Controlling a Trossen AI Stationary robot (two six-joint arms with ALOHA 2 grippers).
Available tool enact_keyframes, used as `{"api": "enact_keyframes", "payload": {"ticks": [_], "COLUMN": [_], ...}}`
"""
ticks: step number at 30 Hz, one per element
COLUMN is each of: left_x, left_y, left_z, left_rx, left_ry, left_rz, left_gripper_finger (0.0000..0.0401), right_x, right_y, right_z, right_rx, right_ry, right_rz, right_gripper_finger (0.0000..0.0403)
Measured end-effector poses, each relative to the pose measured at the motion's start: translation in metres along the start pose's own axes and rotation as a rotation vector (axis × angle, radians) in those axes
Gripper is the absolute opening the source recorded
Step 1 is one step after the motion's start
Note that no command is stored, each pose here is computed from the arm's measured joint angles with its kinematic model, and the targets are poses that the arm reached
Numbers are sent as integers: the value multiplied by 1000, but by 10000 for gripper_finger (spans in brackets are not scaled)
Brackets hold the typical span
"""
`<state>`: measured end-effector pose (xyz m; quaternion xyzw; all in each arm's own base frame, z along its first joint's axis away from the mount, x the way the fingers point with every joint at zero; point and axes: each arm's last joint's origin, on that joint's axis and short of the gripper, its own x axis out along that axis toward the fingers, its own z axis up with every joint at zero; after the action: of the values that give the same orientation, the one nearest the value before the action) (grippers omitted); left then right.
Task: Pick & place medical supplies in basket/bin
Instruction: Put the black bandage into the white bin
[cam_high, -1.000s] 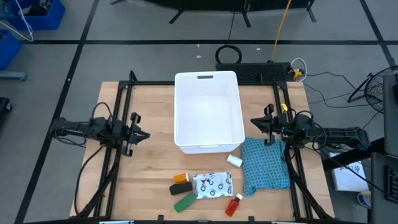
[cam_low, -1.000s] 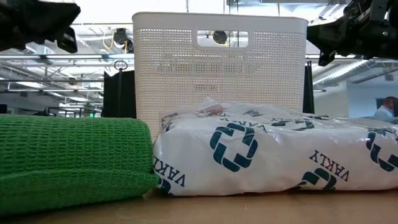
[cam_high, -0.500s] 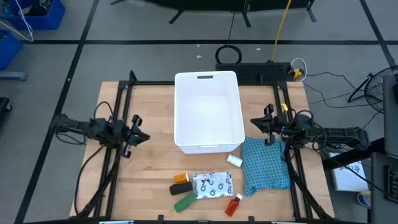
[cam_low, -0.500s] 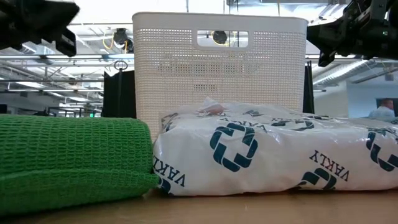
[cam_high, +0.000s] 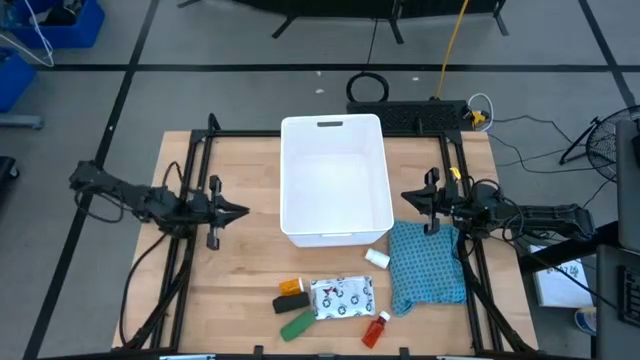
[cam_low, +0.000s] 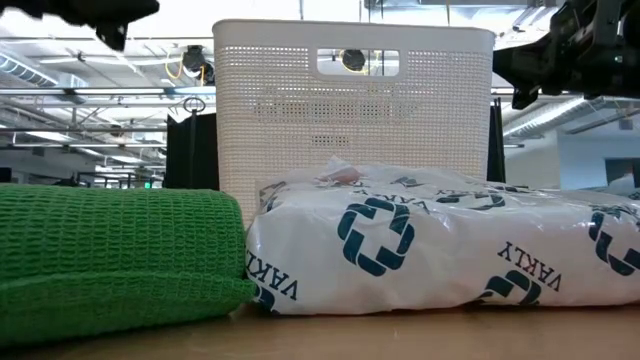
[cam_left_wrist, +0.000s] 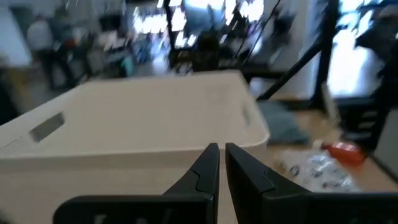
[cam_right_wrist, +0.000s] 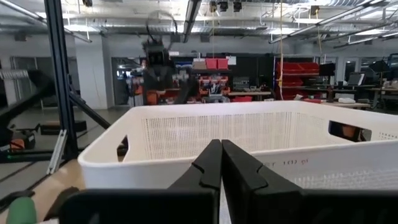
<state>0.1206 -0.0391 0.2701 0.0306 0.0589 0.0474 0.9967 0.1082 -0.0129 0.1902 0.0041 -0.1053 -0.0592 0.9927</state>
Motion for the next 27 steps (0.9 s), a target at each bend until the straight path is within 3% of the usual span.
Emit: {"api": "enact_keyframes", "payload": {"ticks": [3, 8, 18, 22, 27], "left_x": [8, 31, 74, 88, 112], "left_y": [-12, -45, -110, -140, -168], "left_z": [23, 49, 30, 21, 10], "left_rx": [61, 191, 129, 57, -24], "left_ry": [125, 305, 747, 769, 717], "left_rz": [77, 73, 108, 65, 46], "left_gripper_finger": [30, 30, 31, 43, 104], "right_x": [0, 0, 0, 0, 0], "right_y": [0, 0, 0, 0, 0], "right_z": [1, 1, 1, 1, 1], "right_rx": [-2, -40, -59, -60, -61], "right_ry": [-6, -9, -10, -11, -10], "right_rz": [0, -4, -4, -3, 0], "right_gripper_finger": [0, 0, 0, 0, 0]}}
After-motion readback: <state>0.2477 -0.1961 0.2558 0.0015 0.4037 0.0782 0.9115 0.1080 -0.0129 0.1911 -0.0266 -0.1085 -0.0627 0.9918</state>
